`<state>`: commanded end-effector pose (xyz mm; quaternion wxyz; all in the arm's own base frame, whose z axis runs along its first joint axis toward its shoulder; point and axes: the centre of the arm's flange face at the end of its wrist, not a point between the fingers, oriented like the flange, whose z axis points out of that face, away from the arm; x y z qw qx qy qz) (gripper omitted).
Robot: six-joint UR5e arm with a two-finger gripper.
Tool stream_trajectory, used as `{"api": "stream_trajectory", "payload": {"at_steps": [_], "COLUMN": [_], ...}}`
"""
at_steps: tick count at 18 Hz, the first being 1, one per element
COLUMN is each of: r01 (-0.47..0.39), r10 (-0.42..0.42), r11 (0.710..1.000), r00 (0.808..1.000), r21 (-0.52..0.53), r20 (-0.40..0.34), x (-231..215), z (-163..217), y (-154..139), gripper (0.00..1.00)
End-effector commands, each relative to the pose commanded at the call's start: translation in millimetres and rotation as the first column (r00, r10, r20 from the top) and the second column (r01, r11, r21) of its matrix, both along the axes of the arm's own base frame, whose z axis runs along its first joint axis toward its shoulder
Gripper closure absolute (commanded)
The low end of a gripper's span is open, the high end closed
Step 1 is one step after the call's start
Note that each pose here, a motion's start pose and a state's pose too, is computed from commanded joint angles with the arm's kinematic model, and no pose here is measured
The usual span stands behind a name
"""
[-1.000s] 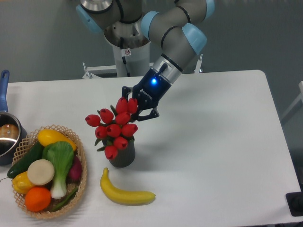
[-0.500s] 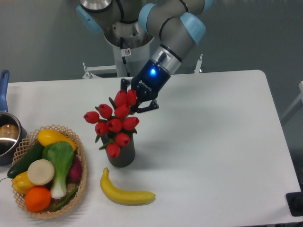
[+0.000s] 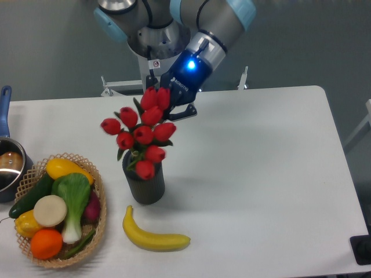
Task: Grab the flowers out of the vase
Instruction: 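Lift the gripped tulips straight up out of the black vase, then carry the tulip bunch away from the vase and hold it raised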
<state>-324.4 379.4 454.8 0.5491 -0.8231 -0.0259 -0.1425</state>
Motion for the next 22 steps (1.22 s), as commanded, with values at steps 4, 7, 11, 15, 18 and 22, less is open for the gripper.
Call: {"api": "stream_trajectory", "payload": {"at_steps": [4, 7, 11, 15, 18, 22], "r01": [-0.02, -0.047, -0.113, -0.158, -0.211, -0.268], "r10": [0.019, 0.046, 0.113, 0.158, 0.212, 0.256], "r11": [1.0, 0.999, 0.993, 0.987, 0.977, 0.963], "r00": [0.999, 0.999, 0.994, 0.987, 0.976, 0.94], "r21": [0.013, 0.027, 0.038, 0.04, 0.04, -0.024], "r20": [0.026, 0.016, 0.011, -0.006, -0.044, -0.228], "x": [-5.5, -16.4, -40.9, -59.5, -82.2, -121.6], "z": [15.2, 28.9, 56.1, 59.7, 65.6, 41.3], "y": [-0.8, -8.8, -24.5, -41.2, -63.1, -99.0], "gripper": [1.0, 1.0, 1.0, 1.0, 1.0, 1.0]}}
